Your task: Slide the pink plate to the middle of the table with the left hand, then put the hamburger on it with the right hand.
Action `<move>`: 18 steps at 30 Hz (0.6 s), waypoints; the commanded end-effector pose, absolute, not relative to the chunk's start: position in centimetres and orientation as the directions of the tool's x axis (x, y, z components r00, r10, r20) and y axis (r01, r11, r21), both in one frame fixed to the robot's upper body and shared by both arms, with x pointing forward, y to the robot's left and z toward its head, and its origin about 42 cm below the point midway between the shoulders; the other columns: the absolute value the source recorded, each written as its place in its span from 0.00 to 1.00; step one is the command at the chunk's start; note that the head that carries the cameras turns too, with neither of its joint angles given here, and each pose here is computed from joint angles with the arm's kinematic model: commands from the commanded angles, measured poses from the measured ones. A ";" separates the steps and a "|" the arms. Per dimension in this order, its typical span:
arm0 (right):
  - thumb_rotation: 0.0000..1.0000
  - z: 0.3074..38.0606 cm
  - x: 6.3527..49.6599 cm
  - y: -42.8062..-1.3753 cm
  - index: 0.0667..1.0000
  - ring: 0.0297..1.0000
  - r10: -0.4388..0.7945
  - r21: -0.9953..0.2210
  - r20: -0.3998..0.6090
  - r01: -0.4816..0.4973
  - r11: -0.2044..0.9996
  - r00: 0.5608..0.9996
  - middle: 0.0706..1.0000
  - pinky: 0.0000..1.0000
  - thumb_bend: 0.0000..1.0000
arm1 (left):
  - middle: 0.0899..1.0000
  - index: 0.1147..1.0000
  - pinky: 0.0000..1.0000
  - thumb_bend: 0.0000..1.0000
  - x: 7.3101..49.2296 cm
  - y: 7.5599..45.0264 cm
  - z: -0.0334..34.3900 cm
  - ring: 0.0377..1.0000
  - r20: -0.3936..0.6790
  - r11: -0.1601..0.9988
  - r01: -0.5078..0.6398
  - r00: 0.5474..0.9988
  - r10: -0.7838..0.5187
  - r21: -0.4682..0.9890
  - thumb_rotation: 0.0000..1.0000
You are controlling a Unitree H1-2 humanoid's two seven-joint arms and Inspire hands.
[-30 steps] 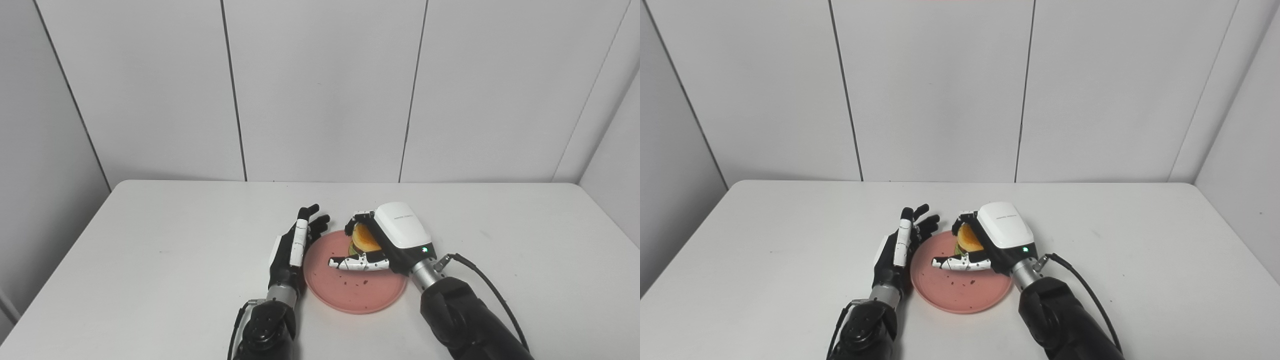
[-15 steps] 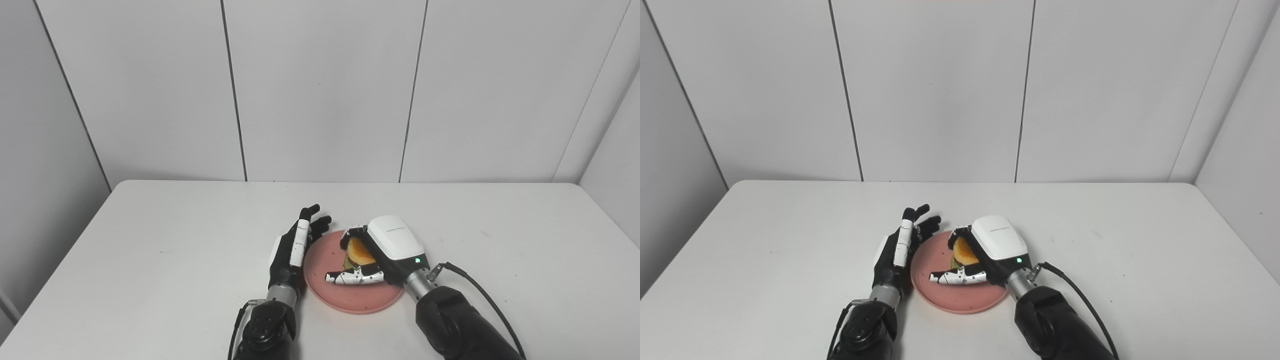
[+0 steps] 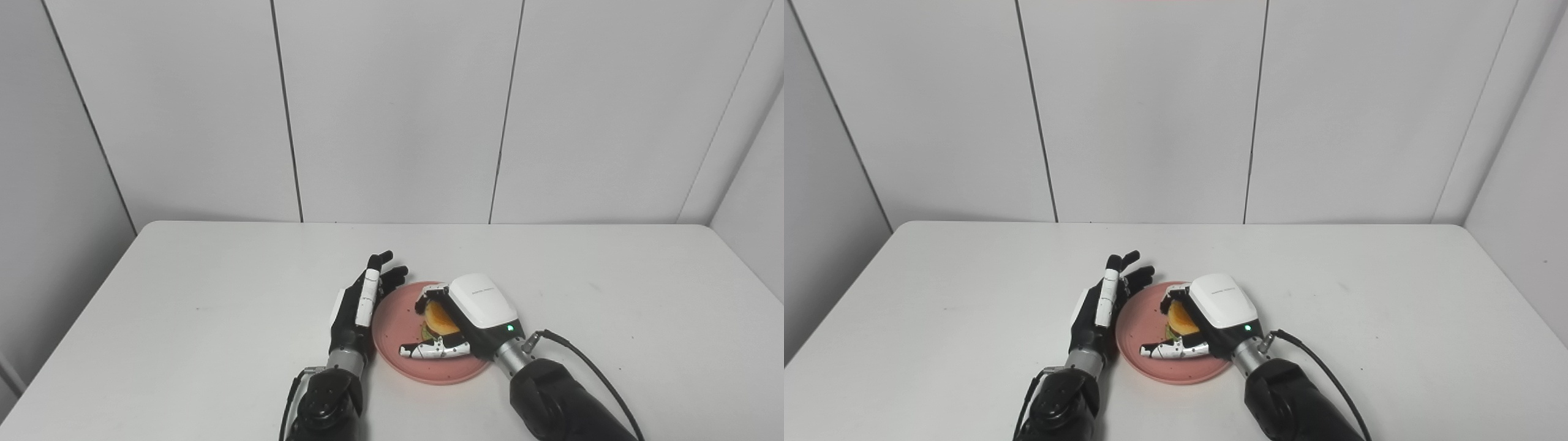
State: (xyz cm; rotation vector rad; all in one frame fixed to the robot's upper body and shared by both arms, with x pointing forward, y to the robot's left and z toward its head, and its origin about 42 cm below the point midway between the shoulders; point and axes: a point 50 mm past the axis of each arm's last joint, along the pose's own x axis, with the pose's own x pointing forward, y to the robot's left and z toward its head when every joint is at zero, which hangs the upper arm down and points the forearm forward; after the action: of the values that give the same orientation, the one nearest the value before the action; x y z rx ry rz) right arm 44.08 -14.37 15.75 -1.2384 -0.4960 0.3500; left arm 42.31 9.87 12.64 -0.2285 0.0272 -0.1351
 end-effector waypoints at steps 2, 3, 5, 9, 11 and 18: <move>0.86 18.5 45.1 -13.8 0.61 0.55 0.552 -0.957 0.218 0.067 0.281 0.804 0.60 0.48 0.71 | 0.75 0.81 0.86 0.92 42.8 9.5 13.7 0.82 0.000 0.967 0.131 0.991 -0.134 -0.219 0.94; 0.87 18.5 45.0 -13.8 0.62 0.57 0.560 -0.961 0.210 0.062 0.271 0.802 0.61 0.49 0.71 | 0.75 0.81 0.86 0.92 42.8 9.6 13.7 0.82 0.000 0.967 0.132 0.991 -0.136 -0.218 0.94; 0.88 18.4 44.9 -13.9 0.65 0.63 0.571 -0.965 0.198 0.054 0.258 0.796 0.66 0.55 0.71 | 0.75 0.81 0.86 0.91 42.7 9.6 13.7 0.83 -0.001 0.967 0.134 0.991 -0.137 -0.219 0.94; 0.92 18.2 44.7 -14.0 0.75 0.76 0.584 -0.968 0.180 0.038 0.248 0.792 0.77 0.68 0.73 | 0.76 0.81 0.85 0.92 42.7 9.7 13.5 0.81 -0.001 0.966 0.138 0.990 -0.141 -0.220 0.94; 0.93 18.2 44.7 -14.0 0.76 0.78 0.584 -0.967 0.177 0.031 0.251 0.792 0.79 0.70 0.73 | 0.76 0.81 0.84 0.92 42.7 9.7 13.5 0.81 0.000 0.965 0.139 0.990 -0.142 -0.220 0.94; 0.97 18.1 44.6 -14.2 0.85 0.87 0.585 -0.963 0.190 0.034 0.266 0.789 0.88 0.88 0.75 | 0.77 0.82 0.85 0.93 42.6 9.7 13.4 0.80 -0.002 0.964 0.143 0.989 -0.147 -0.223 0.95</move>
State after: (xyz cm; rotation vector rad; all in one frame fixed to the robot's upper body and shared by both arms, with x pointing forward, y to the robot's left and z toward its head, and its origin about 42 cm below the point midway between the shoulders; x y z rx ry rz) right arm 43.95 -14.78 15.71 -1.2880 -0.4868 0.4166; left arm 42.31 9.87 12.72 -0.2273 0.0332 -0.1368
